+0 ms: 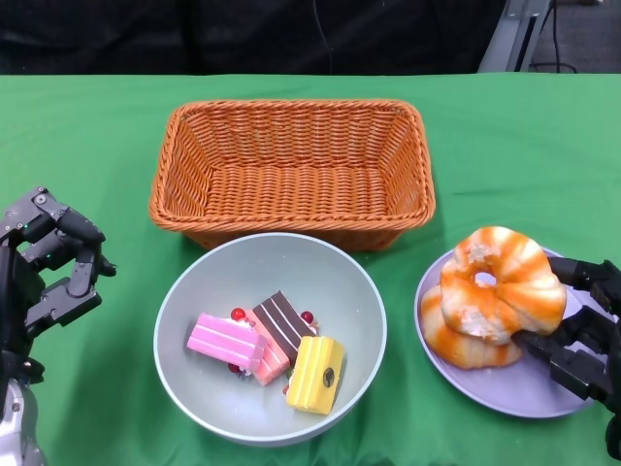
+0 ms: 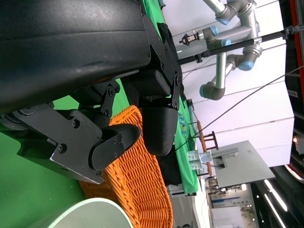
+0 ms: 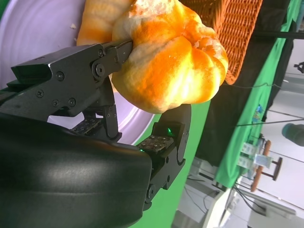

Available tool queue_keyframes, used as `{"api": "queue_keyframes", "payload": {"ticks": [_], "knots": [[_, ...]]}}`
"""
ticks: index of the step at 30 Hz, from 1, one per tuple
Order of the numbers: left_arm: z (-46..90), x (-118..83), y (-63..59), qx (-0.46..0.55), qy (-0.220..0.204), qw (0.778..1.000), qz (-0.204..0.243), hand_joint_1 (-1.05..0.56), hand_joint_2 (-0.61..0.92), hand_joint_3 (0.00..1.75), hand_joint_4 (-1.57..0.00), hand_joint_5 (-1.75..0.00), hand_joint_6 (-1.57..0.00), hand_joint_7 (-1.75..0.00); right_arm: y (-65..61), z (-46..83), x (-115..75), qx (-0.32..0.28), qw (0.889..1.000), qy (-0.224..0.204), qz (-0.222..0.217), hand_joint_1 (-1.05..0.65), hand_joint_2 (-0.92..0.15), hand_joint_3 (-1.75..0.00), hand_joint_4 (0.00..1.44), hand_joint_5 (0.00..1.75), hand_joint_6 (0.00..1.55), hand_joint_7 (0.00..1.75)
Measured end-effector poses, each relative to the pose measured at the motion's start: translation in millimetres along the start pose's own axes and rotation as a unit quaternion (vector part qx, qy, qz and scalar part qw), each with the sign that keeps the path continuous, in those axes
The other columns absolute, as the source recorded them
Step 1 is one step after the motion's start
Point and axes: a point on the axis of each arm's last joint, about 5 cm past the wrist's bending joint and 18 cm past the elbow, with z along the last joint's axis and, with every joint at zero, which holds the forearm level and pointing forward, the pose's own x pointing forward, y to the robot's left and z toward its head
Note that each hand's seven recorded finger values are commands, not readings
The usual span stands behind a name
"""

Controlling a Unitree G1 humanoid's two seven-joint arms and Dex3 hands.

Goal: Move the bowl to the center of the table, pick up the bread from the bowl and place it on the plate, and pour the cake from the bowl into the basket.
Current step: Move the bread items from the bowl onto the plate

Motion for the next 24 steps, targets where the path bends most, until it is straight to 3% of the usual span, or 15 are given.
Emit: {"api": "queue_keyframes", "payload": {"ticks": [9, 24], "knots": [[0.0, -0.1, 0.6, -0.003, -0.001, 1.000, -0.001, -0.01, 0.64, 1.02, -0.76, -1.62, -0.72, -1.47, 5.6, -1.0, -0.6, 0.005, 1.000, 0.015, 0.002, -0.08, -0.92, -0.23, 0.70, 1.29, 0.64, 0.85], [0.4, 0.1, 2.1, -0.001, 0.000, 1.000, 0.001, 0.01, 0.64, 1.01, -0.75, -1.62, -0.72, -1.46, 7.0, 4.0, 3.5, -0.010, 0.997, 0.073, 0.001, -0.12, -0.92, -0.25, 0.74, 1.11, 0.67, 0.69]]}}
